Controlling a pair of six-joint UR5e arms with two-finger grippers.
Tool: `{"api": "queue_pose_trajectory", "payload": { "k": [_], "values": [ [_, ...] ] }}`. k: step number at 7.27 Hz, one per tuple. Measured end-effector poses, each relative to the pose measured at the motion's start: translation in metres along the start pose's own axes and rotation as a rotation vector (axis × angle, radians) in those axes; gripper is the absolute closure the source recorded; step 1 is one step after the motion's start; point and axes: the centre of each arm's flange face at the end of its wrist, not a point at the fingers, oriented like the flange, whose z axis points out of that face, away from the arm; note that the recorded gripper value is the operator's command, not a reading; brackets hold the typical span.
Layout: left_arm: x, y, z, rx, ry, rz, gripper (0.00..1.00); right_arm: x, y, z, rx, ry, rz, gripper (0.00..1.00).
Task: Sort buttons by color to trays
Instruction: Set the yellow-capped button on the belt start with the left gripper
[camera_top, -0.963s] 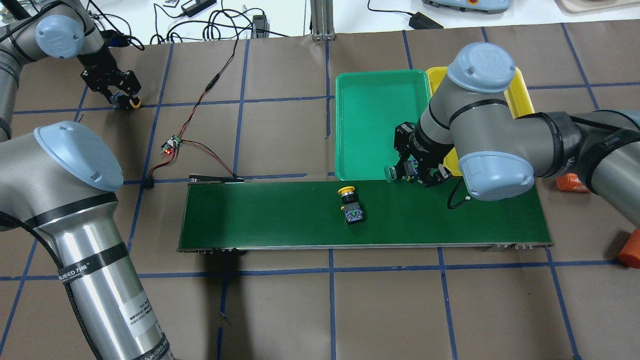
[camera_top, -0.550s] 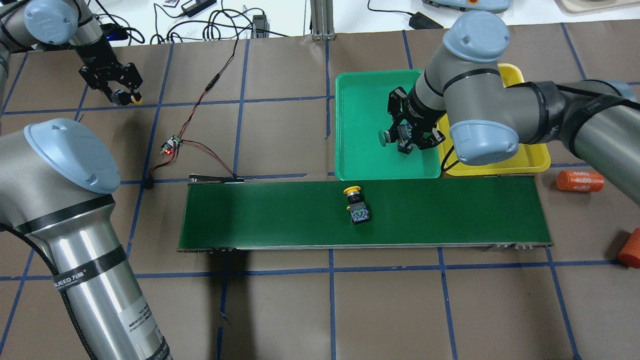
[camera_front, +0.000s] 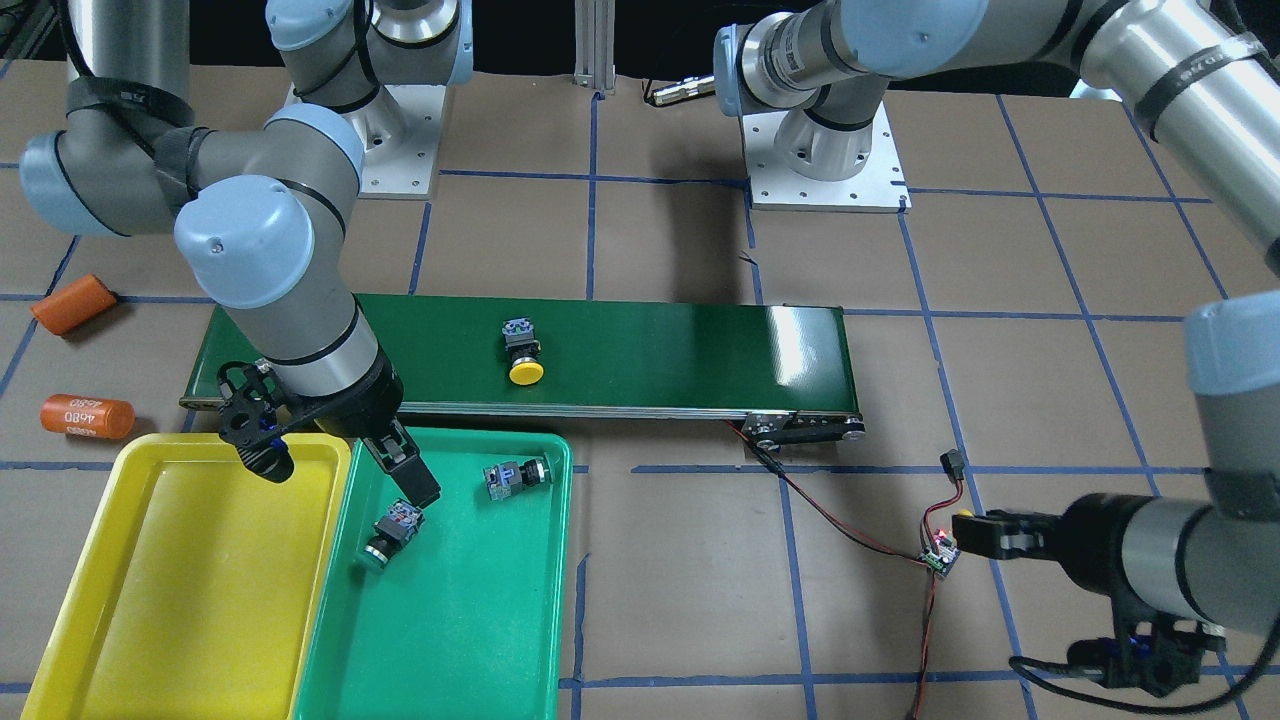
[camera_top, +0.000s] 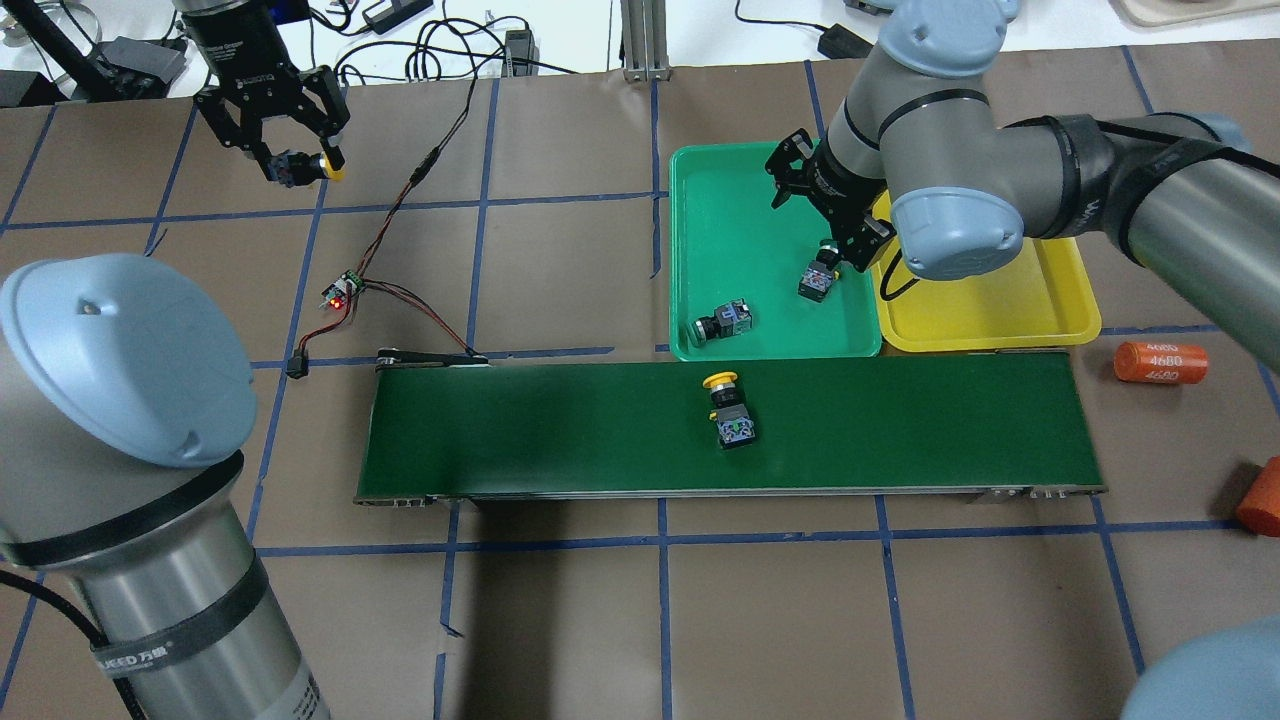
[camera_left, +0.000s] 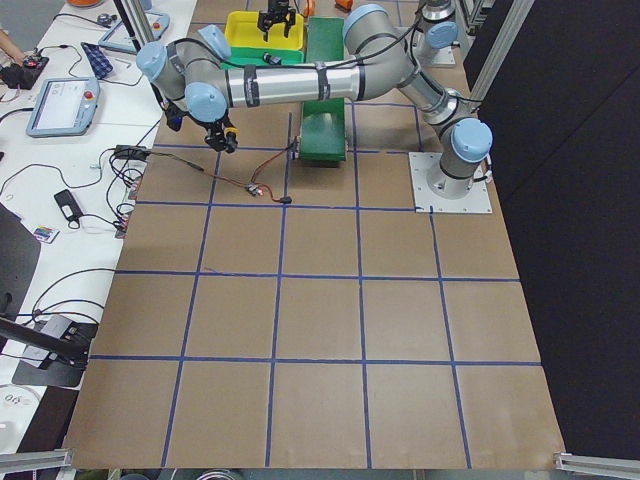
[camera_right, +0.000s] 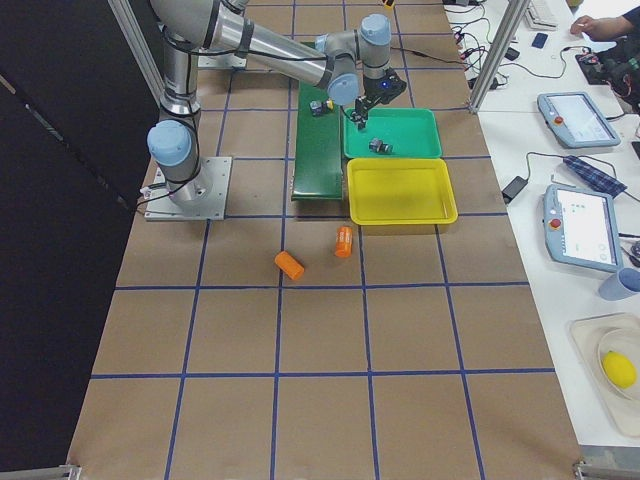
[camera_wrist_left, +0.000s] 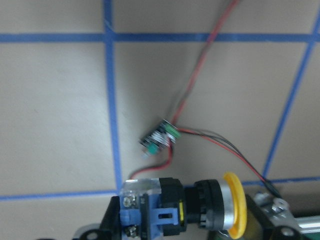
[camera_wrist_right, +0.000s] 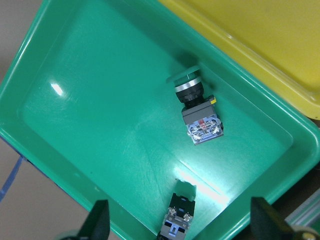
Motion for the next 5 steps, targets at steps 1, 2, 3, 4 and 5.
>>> {"api": "queue_pose_trajectory", "payload": {
  "k": [1,2,3,4,5],
  "values": [
    [0.016,0.035,0.003,-0.022,0.002,-0.005,1.00,0.012,0.005,-0.027,0.008,0.044,-0.117,0.00],
    [0.025,0.069,0.009,-0.024,0.006,-0.007,1.00,0.027,0.011,-0.054,0.017,0.106,-0.254,0.00],
    [0.031,0.098,0.022,-0.005,0.009,-0.007,1.00,0.040,0.021,-0.081,0.018,0.136,-0.408,0.00],
    [0.035,0.124,0.044,0.026,0.009,-0.006,1.00,0.050,0.031,-0.101,0.013,0.146,-0.572,0.00],
    [0.040,0.146,0.070,0.070,0.003,-0.006,1.00,0.057,0.038,-0.107,0.001,0.157,-0.698,0.00]
  ]
}}
